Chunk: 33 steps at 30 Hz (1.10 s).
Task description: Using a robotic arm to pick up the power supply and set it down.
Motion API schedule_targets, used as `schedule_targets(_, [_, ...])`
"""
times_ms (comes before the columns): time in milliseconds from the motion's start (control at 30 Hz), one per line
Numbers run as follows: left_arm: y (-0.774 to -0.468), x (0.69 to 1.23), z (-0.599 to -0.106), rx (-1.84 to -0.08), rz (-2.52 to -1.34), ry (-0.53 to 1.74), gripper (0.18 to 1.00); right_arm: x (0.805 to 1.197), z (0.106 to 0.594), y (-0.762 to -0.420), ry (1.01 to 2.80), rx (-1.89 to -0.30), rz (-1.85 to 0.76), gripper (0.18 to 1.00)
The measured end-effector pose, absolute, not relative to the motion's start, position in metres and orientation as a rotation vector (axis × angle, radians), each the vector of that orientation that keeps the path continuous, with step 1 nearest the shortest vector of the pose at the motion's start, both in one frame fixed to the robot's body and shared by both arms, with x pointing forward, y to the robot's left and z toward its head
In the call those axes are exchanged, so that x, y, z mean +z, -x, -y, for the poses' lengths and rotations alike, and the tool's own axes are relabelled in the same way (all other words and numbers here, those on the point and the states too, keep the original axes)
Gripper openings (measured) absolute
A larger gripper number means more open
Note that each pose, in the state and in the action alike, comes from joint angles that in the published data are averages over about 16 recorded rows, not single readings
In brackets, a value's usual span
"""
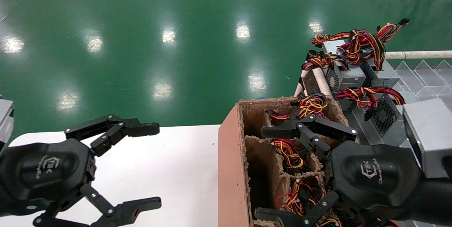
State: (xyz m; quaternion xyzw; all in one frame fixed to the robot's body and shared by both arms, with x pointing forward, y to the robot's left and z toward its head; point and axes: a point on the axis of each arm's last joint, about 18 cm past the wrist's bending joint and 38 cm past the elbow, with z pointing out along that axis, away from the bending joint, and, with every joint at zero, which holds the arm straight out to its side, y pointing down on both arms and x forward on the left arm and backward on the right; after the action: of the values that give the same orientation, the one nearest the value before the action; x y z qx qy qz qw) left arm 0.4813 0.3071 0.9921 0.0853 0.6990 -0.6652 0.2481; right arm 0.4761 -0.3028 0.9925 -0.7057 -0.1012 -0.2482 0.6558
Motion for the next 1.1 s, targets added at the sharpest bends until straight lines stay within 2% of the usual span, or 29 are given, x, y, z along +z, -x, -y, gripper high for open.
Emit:
schedule_targets(300, [-0.481,0.992,-0.307,-1.813,-1.905,-0.232,0.959,0.994,0.311,-0.496,1.634,-0.683,0.175,1.0])
schedule_targets(500, [-0.481,0.992,-0.307,-1.813,-1.905,-0.232,0.892,0.99,0.319,-0.525,1.694,-0.808,0.084,1.0])
schedule_targets(733, [-0.481,0.992,-0.307,-1.813,-1.905,-0.232,0.769,0.979,0.327,-0.555,1.769,-0.891,-0.032,1.0])
schedule_targets(1100, [-0.481,0.992,-0.307,-1.813,-1.905,-0.232,0.515,0.957,0.339,-0.576,1.819,-0.876,-0.17,0.976])
